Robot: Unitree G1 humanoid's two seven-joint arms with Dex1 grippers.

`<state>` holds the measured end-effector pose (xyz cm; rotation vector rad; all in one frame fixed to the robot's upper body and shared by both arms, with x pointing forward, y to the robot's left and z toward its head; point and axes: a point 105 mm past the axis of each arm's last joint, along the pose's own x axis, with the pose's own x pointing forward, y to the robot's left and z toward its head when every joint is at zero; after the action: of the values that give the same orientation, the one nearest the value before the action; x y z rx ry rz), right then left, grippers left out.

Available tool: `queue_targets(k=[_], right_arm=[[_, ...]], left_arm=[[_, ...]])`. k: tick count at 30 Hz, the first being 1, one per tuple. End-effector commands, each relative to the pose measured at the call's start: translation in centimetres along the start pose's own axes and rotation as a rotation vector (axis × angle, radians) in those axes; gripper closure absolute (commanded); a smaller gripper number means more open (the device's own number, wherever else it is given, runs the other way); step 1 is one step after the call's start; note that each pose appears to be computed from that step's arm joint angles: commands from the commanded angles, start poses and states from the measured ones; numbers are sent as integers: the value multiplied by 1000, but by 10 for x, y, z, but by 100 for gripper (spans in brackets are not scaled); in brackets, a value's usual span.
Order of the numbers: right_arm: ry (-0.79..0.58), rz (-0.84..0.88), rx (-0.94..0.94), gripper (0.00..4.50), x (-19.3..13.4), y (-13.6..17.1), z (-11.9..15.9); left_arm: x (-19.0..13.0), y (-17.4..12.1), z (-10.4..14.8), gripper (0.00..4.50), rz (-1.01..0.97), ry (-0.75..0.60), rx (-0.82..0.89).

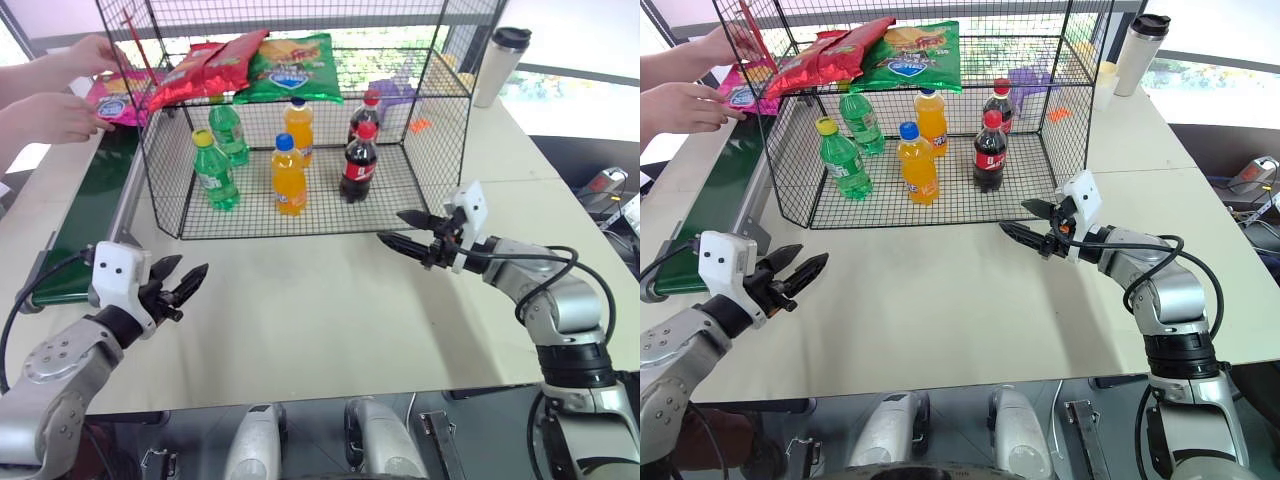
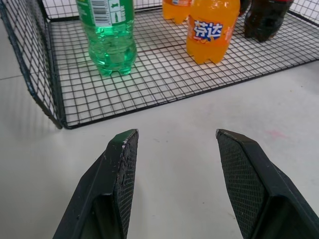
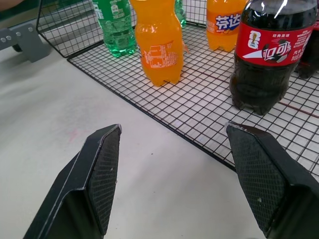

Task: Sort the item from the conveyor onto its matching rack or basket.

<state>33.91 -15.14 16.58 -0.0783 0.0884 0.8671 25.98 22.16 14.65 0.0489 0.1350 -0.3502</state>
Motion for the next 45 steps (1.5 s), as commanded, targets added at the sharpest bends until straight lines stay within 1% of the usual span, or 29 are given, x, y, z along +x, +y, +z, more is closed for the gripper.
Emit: queue_targets(k=[1, 9, 16, 19, 22, 24, 25, 27, 28, 29, 31, 32, 34, 36, 38, 41, 45], right_arm=[[-43, 5, -42, 108, 1, 3, 14], [-40, 4, -50, 108, 1, 2, 14], [-29, 9, -57, 108, 3, -2, 16], [-37, 28, -53, 108, 5, -2, 20], [-64, 52, -36, 108, 8, -1, 28], [-87, 87, -23, 108, 11, 2, 36], [-99, 115, -14, 108, 13, 4, 41], [-118, 190, -4, 108, 20, 12, 50], [-123, 224, -6, 108, 24, 17, 54], [-125, 248, -3, 108, 28, 20, 57], [-135, 297, 0, 108, 36, 29, 63], [-139, 317, 5, 108, 39, 32, 66], [-97, 349, 2, 108, 48, 39, 66], [-100, 386, -18, 108, 56, 47, 70], [-112, 431, -49, 108, 63, 58, 74], [-125, 497, -76, 108, 73, 76, 77], [-141, 546, -91, 108, 80, 92, 78]], left_arm=[[1, -2, 7, 192, 0, -28, 30], [0, -3, 7, 192, 4, -25, 32], [-7, -3, 8, 192, 25, -28, 42], [-13, 0, 14, 192, 52, -42, 63], [-20, 6, 26, 192, 83, -62, 117], [-30, 17, 44, 192, 135, -71, 249], [-39, 27, 57, 192, 186, -68, 355], [-66, 52, 78, 192, 300, 28, 678], [-79, 62, 85, 192, 345, 91, 833], [-88, 68, 86, 192, 364, 146, 937], [-109, 84, 80, 192, 400, 255, 1086], [-116, 89, 77, 192, 410, 291, 1128], [-136, 99, 69, 192, 431, 368, 1234], [-151, 103, 62, 192, 439, 421, 1370], [-159, 104, 54, 192, 427, 451, 1470], [-168, 105, 40, 192, 413, 475, 1553], [-173, 105, 21, 192, 389, 488, 1565]])
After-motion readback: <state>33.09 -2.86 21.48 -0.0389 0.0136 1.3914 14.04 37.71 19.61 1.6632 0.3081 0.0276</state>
